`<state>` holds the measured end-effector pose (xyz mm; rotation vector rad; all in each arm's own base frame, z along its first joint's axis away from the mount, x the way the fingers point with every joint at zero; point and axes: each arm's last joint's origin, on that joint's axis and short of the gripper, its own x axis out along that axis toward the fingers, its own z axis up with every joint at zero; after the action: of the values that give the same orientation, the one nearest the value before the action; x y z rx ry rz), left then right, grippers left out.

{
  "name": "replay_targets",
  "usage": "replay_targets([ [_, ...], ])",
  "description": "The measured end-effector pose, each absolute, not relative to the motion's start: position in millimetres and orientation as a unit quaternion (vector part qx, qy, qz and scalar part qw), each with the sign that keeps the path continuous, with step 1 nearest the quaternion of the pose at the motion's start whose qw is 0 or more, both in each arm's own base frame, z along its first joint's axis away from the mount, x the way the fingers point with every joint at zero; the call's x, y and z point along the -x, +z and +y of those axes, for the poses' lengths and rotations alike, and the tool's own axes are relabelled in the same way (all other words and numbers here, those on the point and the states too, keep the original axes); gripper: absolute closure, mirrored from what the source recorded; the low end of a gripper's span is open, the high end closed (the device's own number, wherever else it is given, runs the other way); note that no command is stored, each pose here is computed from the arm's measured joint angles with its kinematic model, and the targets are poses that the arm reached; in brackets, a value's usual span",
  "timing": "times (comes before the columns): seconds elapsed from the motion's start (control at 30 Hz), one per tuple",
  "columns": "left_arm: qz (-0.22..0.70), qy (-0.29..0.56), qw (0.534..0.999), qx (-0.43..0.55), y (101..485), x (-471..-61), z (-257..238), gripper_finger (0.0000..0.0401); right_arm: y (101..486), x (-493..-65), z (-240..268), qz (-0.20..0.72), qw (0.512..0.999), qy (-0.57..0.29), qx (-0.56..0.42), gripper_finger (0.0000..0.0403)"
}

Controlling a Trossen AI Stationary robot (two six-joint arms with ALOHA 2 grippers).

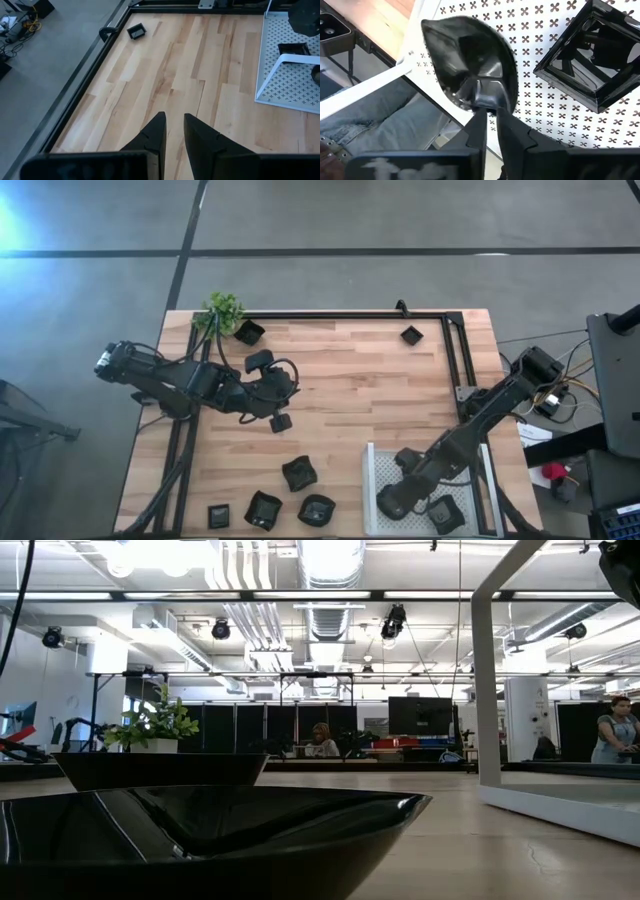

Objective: Pick & Place Mini shaped plates
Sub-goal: Stack the leaf shaped plate on top of the other leaf shaped plate on the shelf, then stack the distorted square plate on top of the other distorted square plate on the shelf

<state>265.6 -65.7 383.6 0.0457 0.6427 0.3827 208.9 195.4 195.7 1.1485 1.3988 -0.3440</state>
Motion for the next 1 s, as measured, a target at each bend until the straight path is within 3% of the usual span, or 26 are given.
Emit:
replay_targets([
  [0.3,0.314,0.187,0.931,-0.022,384,-266,-66,0.0339,196,-209,195,0.605,0.606,-0.148,-0.495,0.0331],
  [0.57,0.336,0.150,0.929,-0.024,378,-265,-68,0.0339,209,-199,185,0.601,0.618,-0.155,-0.483,0.0365],
  [0.73,0.365,0.110,0.924,-0.015,366,-266,-70,0.0339,229,-190,172,0.565,0.648,-0.159,-0.486,0.0392],
  [1.0,0.406,0.084,0.910,0.011,343,-265,-73,0.0339,261,-174,148,0.459,0.728,-0.159,-0.483,0.0394],
])
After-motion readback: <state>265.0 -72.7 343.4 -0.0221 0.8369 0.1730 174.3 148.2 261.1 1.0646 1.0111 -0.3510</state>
